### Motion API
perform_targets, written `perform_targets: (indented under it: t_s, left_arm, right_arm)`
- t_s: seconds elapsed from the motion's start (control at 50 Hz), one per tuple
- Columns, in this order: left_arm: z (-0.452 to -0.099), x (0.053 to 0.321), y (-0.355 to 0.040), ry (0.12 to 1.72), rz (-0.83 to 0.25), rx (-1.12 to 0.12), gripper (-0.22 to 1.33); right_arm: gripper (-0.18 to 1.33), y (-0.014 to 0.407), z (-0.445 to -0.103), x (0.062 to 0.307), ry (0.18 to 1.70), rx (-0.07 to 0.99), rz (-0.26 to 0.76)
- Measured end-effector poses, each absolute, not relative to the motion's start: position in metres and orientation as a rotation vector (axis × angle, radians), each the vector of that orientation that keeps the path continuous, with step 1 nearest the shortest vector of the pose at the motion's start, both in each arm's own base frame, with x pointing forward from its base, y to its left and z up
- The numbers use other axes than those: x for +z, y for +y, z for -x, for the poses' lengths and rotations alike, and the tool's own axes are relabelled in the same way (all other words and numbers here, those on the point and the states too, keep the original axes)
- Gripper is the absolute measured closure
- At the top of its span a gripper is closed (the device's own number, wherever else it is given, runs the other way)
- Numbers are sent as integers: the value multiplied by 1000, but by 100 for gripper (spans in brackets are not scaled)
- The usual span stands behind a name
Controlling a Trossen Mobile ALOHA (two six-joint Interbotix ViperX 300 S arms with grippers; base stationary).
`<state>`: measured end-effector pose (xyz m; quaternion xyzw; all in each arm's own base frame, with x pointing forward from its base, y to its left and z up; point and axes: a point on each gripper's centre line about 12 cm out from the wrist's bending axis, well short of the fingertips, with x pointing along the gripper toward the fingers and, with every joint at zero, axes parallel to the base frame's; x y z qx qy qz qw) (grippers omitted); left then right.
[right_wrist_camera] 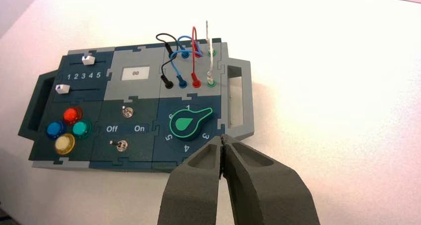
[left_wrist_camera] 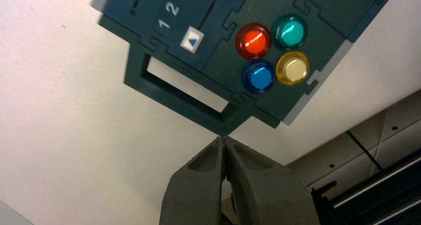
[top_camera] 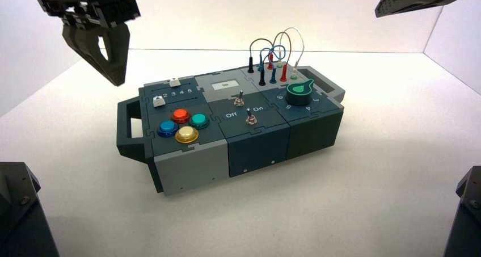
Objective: Move the bottom slider to position 1.
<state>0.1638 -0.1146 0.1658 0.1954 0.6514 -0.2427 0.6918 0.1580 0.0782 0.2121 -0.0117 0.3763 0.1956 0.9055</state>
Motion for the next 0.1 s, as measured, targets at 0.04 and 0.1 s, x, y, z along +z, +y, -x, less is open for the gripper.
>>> perform_targets:
  t_s: [0.04,0.1]
  left_arm:
    - [-164,168,-113,1449,-429,-536,127]
    - [-165,169,-111,1447,-425,-530,127]
  right_arm:
    - [129,78,-158,212,779,404,25]
    - [129,78,-158,212,779,404,25]
